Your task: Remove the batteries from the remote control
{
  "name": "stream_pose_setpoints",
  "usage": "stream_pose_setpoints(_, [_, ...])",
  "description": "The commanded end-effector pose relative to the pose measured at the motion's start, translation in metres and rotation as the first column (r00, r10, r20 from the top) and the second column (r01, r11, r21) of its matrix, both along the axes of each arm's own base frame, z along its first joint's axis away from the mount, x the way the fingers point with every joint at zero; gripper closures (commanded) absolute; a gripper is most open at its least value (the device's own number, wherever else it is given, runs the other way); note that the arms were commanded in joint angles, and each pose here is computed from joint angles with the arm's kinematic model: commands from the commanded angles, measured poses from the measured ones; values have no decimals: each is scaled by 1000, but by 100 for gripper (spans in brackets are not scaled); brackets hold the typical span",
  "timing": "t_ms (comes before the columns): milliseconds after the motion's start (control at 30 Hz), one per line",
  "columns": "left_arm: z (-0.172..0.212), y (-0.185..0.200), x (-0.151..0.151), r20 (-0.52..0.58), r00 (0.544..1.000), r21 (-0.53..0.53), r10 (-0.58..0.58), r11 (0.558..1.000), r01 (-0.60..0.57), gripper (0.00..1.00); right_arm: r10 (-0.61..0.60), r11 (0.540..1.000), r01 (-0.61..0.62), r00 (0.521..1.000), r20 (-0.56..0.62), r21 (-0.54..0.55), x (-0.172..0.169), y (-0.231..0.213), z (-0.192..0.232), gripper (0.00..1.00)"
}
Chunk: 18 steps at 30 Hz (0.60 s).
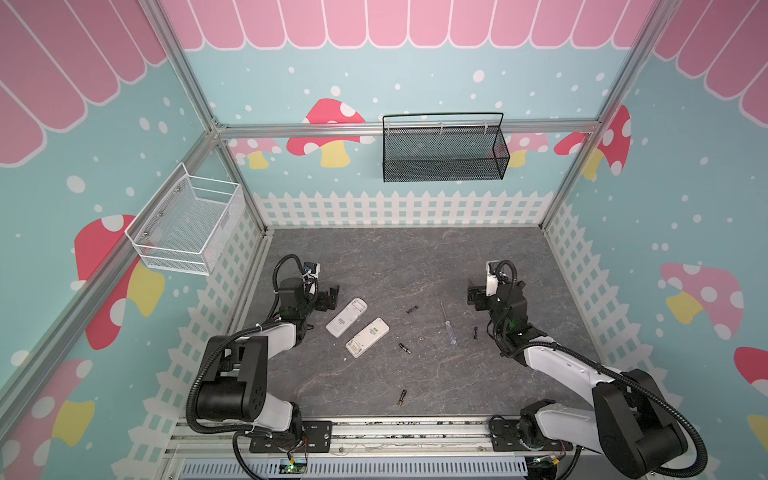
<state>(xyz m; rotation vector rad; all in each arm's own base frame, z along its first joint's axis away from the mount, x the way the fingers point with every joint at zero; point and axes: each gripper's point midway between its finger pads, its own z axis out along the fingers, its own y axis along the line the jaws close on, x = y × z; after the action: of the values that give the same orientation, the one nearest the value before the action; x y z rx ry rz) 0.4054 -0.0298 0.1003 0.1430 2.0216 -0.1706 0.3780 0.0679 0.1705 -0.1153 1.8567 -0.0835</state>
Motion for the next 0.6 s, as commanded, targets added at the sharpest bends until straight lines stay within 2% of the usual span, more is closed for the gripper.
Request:
stream_pose_setpoints(0, [23,9,8,124,990,-34,63,998,-59,0,-13,996,16,999,32,-90,6,-16,11,7])
stream_pose_setpoints(133, [23,20,1,176,976,-40,130,991,-125,1,-71,989,83,993,94,-125,6,-42,9,7])
stream_pose_setpoints(233, [25,16,-12,271,956,-49,111,994,-102,1,-91,983,110,987,133,-144,3,-58,3,7])
stream_pose_setpoints(333, [26,19,-8,266,955,-55,129,991,-118,1,-111,979,128,987,117,-158,1,-72,-10,7])
stream_pose_setpoints(400, [19,22,-5,223,963,-53,148,989,-139,1,-107,980,125,987,124,-153,-2,-78,-17,7])
stream_pose_setpoints(567, [17,23,-2,201,968,-51,153,988,-146,0,-107,988,122,982,153,-93,-10,-86,-24,8])
